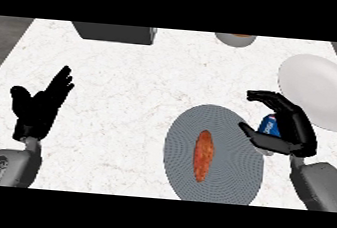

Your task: Pick the sweet potato from the placemat and place it in the plate

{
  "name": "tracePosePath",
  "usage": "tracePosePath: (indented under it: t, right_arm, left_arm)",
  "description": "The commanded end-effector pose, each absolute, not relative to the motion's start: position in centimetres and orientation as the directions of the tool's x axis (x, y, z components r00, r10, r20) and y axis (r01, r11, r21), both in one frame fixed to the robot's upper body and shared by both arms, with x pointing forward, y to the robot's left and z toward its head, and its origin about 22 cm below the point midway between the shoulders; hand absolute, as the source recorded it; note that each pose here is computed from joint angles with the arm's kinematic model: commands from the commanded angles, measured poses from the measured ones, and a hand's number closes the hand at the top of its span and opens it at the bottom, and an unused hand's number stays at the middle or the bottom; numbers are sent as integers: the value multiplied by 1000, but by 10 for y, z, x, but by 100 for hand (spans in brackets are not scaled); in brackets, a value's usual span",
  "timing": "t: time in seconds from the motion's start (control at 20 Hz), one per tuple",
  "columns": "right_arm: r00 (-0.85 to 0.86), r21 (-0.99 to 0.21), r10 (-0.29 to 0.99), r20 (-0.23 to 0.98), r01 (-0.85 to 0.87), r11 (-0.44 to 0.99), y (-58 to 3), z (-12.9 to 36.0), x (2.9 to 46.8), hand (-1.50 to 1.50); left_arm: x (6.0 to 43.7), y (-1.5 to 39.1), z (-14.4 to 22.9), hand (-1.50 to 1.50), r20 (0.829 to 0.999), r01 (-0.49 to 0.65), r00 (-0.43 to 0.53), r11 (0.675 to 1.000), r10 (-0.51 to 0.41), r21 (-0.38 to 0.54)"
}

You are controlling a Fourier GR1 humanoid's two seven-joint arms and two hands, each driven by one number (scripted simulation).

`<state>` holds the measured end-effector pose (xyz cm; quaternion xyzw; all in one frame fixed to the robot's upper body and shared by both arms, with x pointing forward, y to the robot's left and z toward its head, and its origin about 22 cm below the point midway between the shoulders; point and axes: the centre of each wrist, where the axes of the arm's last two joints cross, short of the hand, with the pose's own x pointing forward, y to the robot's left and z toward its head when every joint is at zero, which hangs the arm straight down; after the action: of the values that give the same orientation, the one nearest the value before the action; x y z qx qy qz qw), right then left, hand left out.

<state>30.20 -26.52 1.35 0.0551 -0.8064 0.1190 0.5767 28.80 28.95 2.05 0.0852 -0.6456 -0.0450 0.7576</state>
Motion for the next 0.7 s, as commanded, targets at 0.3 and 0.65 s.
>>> tracePosePath:
  t: [0.3, 0.65]
  right_arm:
    - [-362, -396, 250, 898, -419, 817, -283, -60, 278, -150]
    - [-347, -497, 368, 863, -449, 743, -276, -29, 302, -150]
  left_arm:
    - [279, 290, 18, 0, 971, -17, 162, 983, -176, 181]
    - [289, 281, 13, 0, 973, -50, 164, 984, -160, 170]
